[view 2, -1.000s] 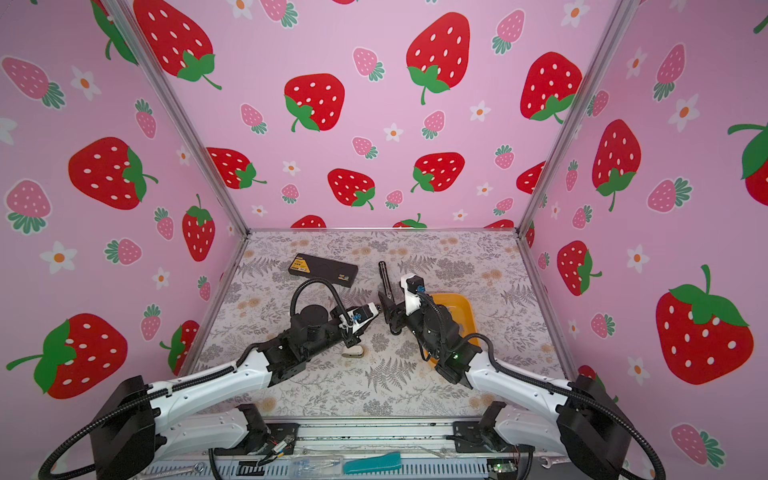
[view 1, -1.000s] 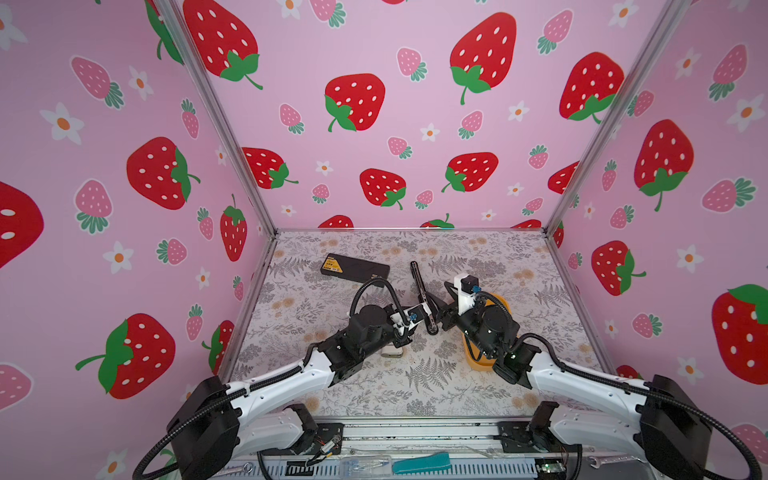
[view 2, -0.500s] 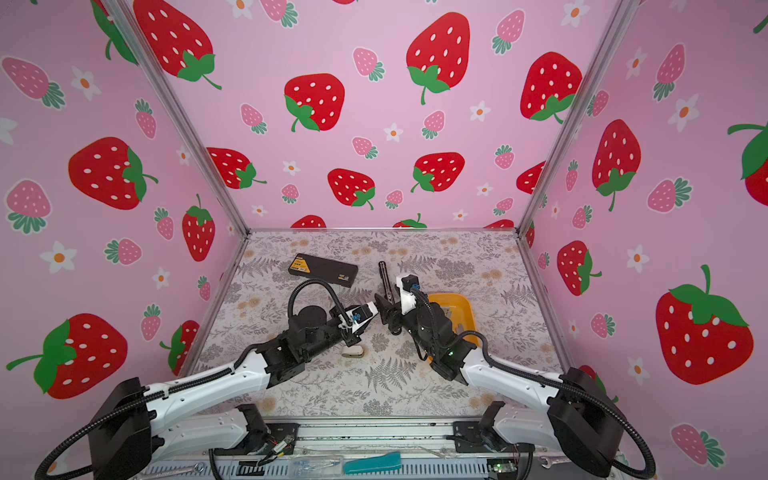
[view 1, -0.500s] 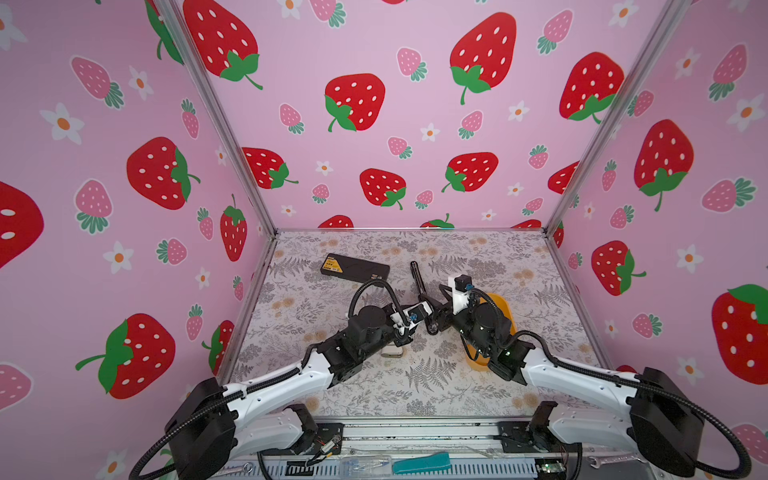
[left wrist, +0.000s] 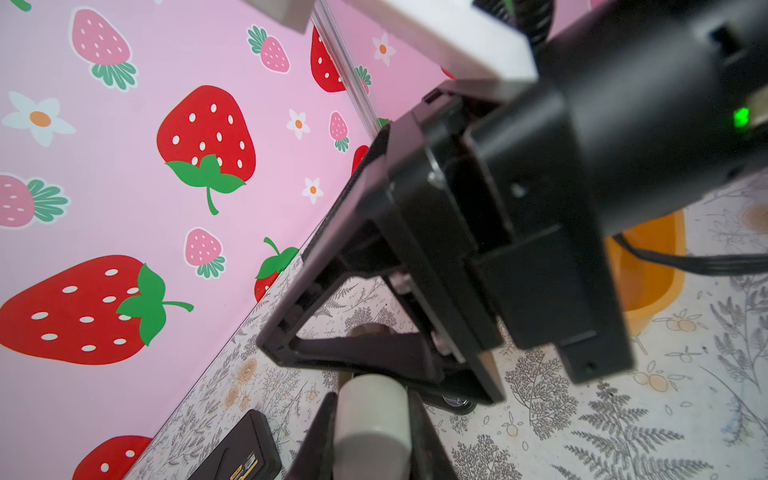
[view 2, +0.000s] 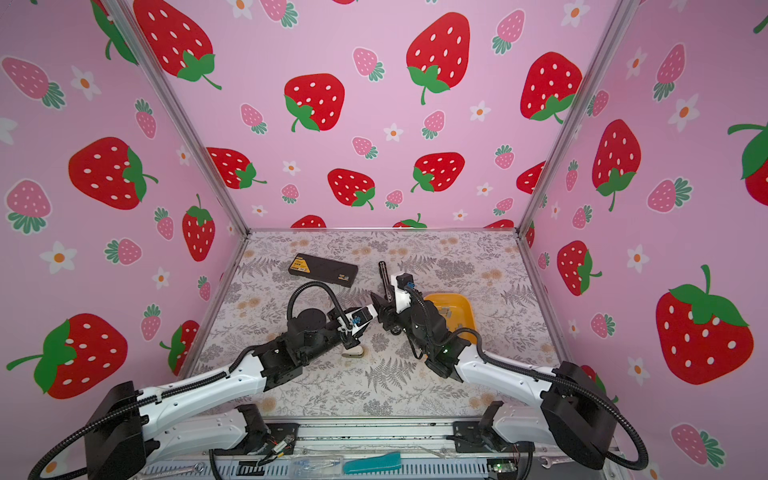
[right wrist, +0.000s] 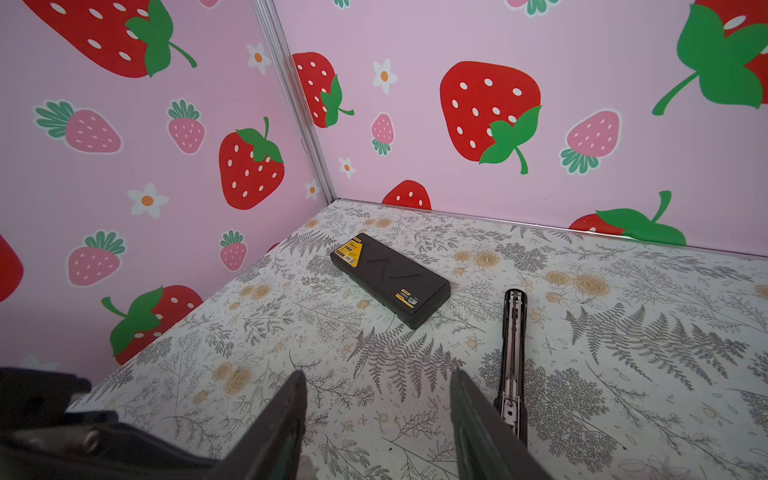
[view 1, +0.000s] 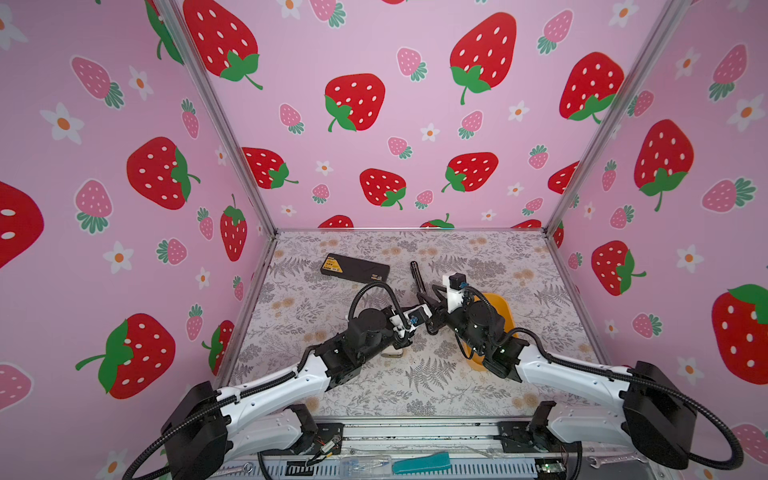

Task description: Load the staples into the stapler

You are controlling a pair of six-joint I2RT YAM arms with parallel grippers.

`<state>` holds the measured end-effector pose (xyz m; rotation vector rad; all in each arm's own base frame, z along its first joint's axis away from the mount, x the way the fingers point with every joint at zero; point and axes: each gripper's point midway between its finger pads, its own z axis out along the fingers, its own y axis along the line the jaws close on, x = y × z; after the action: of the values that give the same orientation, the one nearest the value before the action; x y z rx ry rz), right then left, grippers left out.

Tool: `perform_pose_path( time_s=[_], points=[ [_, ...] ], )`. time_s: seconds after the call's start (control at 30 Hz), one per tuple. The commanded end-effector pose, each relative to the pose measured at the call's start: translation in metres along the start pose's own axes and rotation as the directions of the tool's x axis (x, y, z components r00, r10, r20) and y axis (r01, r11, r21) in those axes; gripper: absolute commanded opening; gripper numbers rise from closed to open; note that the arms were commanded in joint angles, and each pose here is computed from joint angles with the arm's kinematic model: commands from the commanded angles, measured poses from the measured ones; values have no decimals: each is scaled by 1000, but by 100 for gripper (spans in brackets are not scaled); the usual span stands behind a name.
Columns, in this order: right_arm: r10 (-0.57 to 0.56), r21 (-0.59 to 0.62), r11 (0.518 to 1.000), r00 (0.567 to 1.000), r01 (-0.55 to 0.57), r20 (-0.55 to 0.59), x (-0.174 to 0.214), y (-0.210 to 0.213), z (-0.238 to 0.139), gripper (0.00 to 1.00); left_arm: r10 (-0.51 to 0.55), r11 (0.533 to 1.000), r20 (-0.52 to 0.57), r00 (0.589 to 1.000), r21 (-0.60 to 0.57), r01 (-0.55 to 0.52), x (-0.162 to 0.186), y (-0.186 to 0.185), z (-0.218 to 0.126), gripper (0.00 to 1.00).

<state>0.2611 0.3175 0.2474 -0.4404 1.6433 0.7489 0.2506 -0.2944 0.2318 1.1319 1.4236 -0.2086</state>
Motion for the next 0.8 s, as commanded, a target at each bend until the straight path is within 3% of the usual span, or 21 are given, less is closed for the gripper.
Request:
perform_pose_path(
  time_s=[0.0, 0.5, 0.77],
  points=[
    [-16, 72, 997, 999, 18, -33, 20, -19, -1, 56, -3, 997, 148, 989, -75, 15, -50, 26, -14, 0],
    [-55, 138, 989, 998, 58, -21, 39, -37, -10, 48, -69, 997, 182, 981, -26, 75, -61, 27, -20, 0],
    [-61, 76, 995, 998, 60, 12, 42, -29, -12, 46, -100, 994, 170, 980, 57, 91, -61, 21, -14, 0]
  ],
)
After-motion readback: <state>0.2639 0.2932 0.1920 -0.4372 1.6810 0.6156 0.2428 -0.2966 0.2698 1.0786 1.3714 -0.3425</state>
